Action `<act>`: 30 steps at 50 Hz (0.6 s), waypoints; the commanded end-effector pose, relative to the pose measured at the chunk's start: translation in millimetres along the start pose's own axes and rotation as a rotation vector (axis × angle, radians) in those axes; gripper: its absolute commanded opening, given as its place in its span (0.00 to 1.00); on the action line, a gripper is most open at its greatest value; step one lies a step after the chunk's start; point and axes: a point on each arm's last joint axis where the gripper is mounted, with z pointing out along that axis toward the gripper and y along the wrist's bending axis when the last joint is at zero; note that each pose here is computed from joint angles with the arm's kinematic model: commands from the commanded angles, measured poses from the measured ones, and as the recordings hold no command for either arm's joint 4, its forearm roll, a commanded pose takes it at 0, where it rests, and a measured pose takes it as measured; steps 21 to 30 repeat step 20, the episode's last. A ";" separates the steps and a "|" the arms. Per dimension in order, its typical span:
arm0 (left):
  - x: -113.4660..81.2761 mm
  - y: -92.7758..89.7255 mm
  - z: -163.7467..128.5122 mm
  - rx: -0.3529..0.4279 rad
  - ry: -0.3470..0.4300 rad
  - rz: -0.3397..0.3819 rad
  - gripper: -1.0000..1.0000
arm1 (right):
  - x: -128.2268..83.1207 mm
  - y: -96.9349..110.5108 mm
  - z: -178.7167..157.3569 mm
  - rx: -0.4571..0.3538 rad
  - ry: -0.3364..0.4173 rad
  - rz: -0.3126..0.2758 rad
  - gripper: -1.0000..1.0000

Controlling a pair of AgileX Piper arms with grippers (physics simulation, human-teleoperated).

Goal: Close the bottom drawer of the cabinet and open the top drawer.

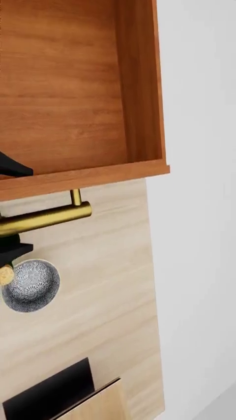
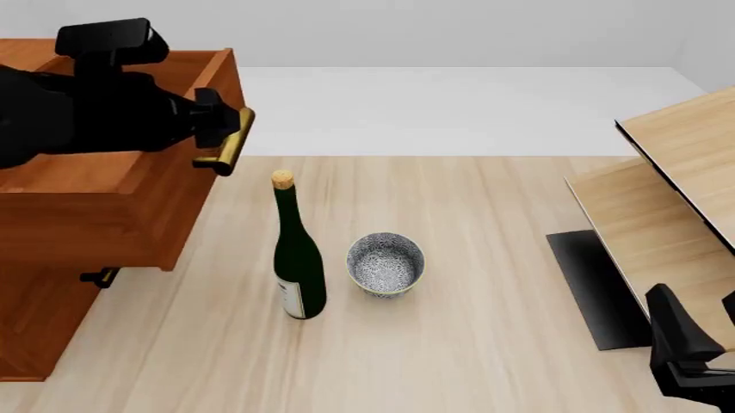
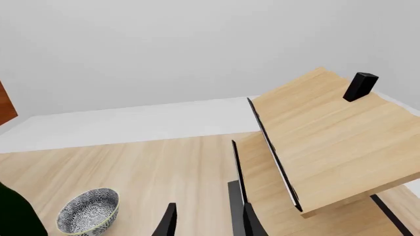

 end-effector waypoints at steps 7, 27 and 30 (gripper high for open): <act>-6.2 -18.8 2.1 0.062 -0.009 0.013 1.00 | -0.3 -0.1 1.0 0.003 0.001 0.005 1.00; -16.1 -7.8 -14.4 0.028 -0.035 0.030 1.00 | 0.1 0.0 0.1 0.000 0.000 0.001 1.00; -16.1 -7.8 -14.4 0.028 -0.035 0.030 1.00 | 0.1 0.0 0.1 0.000 0.000 0.001 1.00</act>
